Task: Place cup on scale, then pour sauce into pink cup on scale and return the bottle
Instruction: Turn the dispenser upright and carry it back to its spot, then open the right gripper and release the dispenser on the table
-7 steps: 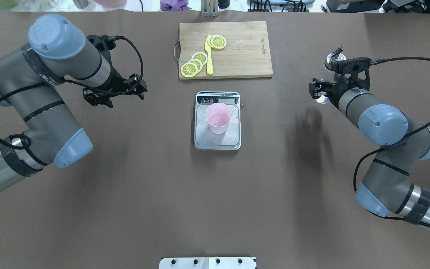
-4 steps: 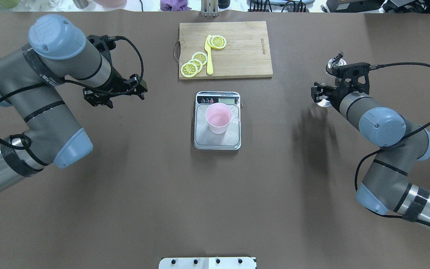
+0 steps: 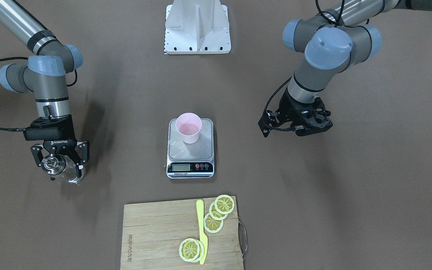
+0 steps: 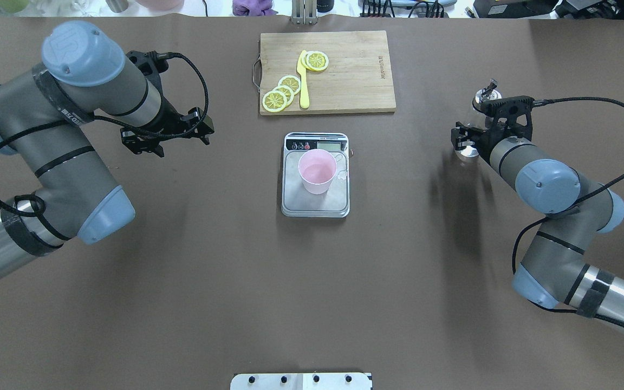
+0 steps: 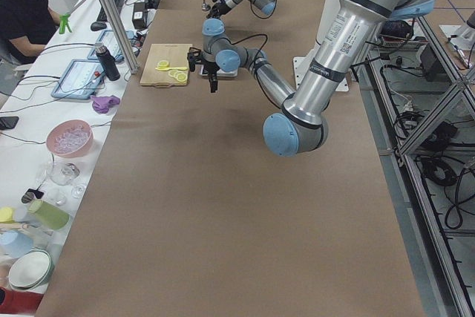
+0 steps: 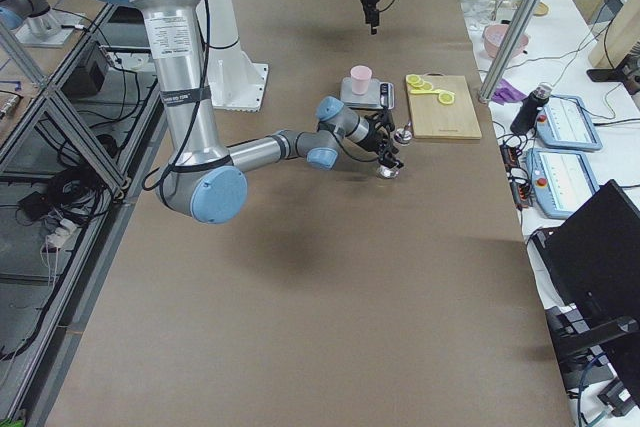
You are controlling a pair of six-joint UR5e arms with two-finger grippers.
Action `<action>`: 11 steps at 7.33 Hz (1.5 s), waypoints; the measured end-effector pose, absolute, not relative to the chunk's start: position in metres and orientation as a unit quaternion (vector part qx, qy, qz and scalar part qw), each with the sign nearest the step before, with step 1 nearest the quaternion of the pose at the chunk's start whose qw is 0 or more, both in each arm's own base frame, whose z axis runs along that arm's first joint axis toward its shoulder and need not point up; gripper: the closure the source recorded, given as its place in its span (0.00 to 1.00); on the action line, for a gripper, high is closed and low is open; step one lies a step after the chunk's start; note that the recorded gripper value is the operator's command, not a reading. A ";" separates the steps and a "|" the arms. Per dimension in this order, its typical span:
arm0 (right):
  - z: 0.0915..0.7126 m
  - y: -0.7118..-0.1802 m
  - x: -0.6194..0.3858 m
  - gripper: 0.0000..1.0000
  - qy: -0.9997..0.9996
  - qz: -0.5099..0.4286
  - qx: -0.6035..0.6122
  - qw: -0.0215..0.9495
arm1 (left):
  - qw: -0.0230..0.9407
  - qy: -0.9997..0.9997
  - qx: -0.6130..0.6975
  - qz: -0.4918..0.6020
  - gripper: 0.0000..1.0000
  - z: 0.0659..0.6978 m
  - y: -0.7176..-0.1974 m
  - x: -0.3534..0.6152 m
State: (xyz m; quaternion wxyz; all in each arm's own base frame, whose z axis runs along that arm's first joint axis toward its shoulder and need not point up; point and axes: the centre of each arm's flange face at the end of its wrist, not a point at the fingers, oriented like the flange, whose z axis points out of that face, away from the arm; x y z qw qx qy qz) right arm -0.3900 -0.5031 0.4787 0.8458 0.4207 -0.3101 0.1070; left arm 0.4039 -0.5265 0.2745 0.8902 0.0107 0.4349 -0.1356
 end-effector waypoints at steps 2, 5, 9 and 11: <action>0.498 -0.501 -0.401 0.00 -0.333 0.126 0.438 0.826 | 0.890 0.434 0.010 -0.136 0.02 0.275 -0.526 0.404; 0.504 -0.497 -0.396 0.00 -0.343 0.125 0.437 0.822 | 0.890 0.434 0.010 -0.136 0.02 0.275 -0.527 0.404; 0.513 -0.443 -0.342 0.00 -0.347 0.118 0.434 0.823 | 0.890 0.436 0.010 -0.137 0.02 0.273 -0.526 0.403; 0.506 -0.405 -0.305 0.00 -0.356 0.108 0.429 0.823 | 0.890 0.435 0.010 -0.137 0.02 0.274 -0.526 0.403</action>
